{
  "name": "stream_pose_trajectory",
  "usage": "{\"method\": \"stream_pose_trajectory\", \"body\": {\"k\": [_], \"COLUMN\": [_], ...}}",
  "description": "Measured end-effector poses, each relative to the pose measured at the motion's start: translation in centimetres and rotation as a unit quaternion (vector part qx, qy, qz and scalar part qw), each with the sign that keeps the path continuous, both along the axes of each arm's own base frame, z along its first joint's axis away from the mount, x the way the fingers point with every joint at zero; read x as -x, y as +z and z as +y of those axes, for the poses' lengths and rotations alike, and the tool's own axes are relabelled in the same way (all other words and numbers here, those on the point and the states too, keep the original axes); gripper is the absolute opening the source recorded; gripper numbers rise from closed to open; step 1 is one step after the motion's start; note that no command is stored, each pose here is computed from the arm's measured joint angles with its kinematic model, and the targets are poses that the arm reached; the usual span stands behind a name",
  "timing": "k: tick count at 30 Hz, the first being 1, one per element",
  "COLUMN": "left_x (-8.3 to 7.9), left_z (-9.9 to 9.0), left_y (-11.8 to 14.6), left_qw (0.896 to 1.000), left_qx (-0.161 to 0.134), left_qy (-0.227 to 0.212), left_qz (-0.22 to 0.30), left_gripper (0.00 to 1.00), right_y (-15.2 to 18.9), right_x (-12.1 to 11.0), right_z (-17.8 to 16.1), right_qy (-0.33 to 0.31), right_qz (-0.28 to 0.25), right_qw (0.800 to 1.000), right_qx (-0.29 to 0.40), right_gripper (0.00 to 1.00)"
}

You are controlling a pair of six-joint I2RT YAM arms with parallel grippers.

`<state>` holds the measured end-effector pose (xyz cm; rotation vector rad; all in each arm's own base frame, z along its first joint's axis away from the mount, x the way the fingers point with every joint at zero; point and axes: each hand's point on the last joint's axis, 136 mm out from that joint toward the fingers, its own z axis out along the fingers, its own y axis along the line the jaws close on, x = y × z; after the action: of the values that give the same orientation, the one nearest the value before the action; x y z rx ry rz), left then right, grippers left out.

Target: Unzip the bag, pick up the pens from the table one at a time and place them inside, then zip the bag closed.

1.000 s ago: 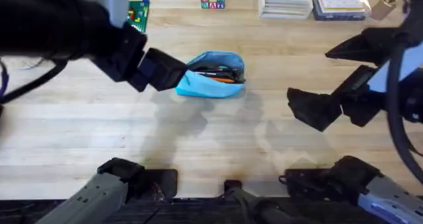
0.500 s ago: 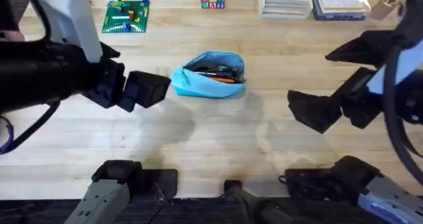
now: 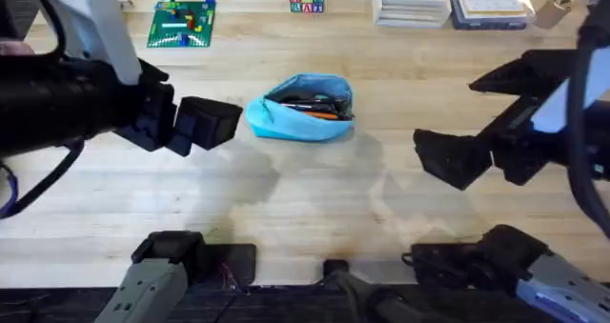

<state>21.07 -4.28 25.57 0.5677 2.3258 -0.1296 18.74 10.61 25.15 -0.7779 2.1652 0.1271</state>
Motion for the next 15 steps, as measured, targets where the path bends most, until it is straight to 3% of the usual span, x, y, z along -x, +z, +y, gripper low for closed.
{"method": "stream_pose_trajectory", "body": {"k": [11, 14, 15], "left_x": [-0.7, -1.3, -1.7], "left_z": [1.2, 2.1, 2.7], "left_y": [-0.1, -0.4, -0.7], "left_qw": [1.0, 1.0, 1.0], "left_qx": [-0.026, -0.028, -0.018], "left_qy": [0.005, 0.009, 0.004], "left_qz": [-0.006, -0.002, 0.001], "left_gripper": [0.991, 0.991, 0.991], "right_y": [-0.3, -1.1, -2.4], "right_x": [0.0, -0.4, -0.7], "right_z": [1.7, 2.7, 3.5], "right_qy": [-0.003, 0.0, -0.002], "right_qz": [0.038, 0.066, 0.101], "right_qw": [0.998, 0.996, 0.993], "right_qx": [-0.053, -0.058, -0.056], "right_gripper": [0.996, 0.996, 0.996]}}
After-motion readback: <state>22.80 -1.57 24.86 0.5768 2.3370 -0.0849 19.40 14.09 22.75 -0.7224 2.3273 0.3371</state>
